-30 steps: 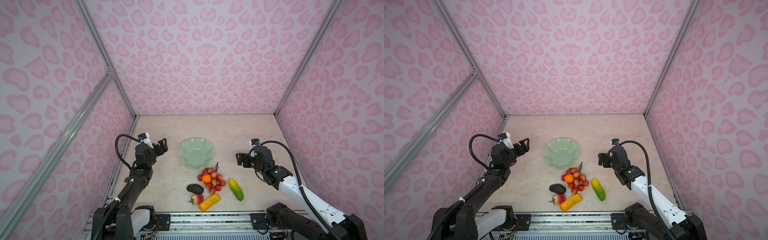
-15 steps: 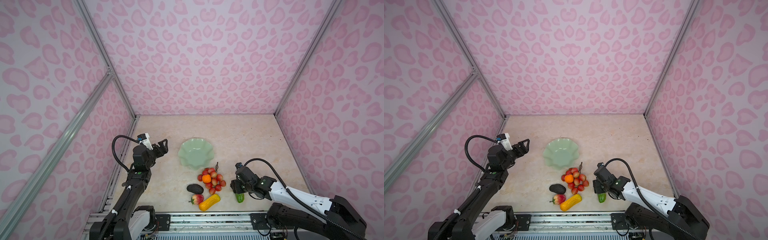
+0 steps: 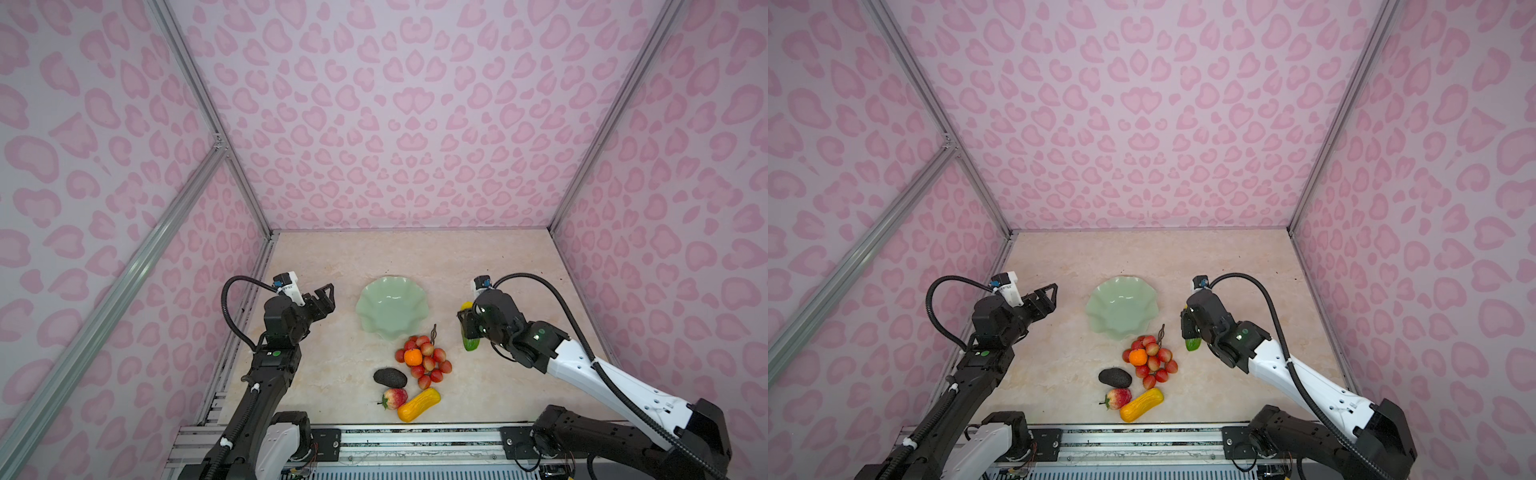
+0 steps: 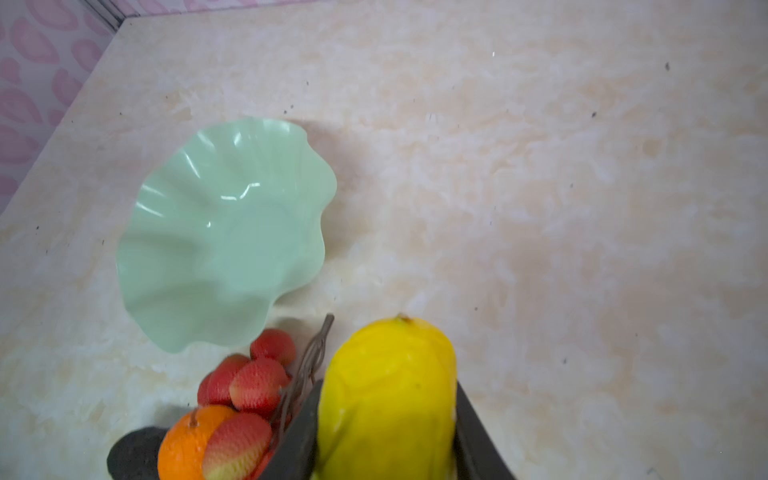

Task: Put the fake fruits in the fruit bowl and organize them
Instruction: 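Carry the cucumber with the right gripper into the green bowl and release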

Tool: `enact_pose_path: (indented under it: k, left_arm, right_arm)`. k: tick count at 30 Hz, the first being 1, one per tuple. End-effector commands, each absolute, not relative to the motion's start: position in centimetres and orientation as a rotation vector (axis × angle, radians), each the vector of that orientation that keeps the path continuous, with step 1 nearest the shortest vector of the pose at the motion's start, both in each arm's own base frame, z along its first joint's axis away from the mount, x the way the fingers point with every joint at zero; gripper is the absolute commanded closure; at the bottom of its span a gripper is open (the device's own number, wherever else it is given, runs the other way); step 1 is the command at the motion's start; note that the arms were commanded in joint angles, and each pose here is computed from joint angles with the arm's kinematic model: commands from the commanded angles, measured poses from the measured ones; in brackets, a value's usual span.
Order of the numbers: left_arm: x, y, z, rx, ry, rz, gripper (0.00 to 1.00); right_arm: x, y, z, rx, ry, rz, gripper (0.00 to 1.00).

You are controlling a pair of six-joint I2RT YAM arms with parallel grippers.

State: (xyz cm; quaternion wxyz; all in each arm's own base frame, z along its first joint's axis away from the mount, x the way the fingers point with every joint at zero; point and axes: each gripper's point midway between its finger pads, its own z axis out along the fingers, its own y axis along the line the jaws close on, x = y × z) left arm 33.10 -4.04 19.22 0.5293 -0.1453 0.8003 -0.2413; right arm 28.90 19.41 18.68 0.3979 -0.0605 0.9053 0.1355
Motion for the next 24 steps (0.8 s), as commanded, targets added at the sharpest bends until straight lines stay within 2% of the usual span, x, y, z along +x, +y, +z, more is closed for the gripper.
enact_pose_path:
  k: [1, 5, 9, 13, 18, 21, 24]
  left_arm:
    - [32.0, -4.9, 18.4, -0.347, 1.952, -0.633, 0.13]
    - [30.2, -5.8, 17.4, -0.352, 1.983, -0.689, 0.14]
    - [28.3, -6.8, 16.2, -0.359, 2.009, -0.732, 0.15]
    - [26.8, -8.0, 15.2, -0.338, 2.059, -0.743, 0.16]
    - [25.4, -8.6, 13.5, -0.329, 2.122, -0.746, 0.16]
    - [24.9, -8.8, 12.7, -0.32, 2.145, -0.739, 0.17]
    - [24.7, -9.4, 12.2, -0.278, 2.158, -0.735, 0.17]
  right_arm:
    - [31.6, 24.1, 21.1, -0.279, 2.203, 0.436, 0.7]
    - [34.3, 30.1, 20.4, -0.394, 2.224, 0.53, 0.69]
    - [36.9, 34.2, 16.6, -0.498, 2.318, 0.526, 0.69]
    - [38.0, 36.9, 11.7, -0.566, 2.403, 0.525, 0.68]
    - [39.2, 38.6, 8.0, -0.59, 2.458, 0.508, 0.65]
    - [39.2, 38.9, 6.5, -0.599, 2.484, 0.49, 0.56]
    - [39.4, 38.9, 6.1, -0.588, 2.494, 0.475, 0.41]
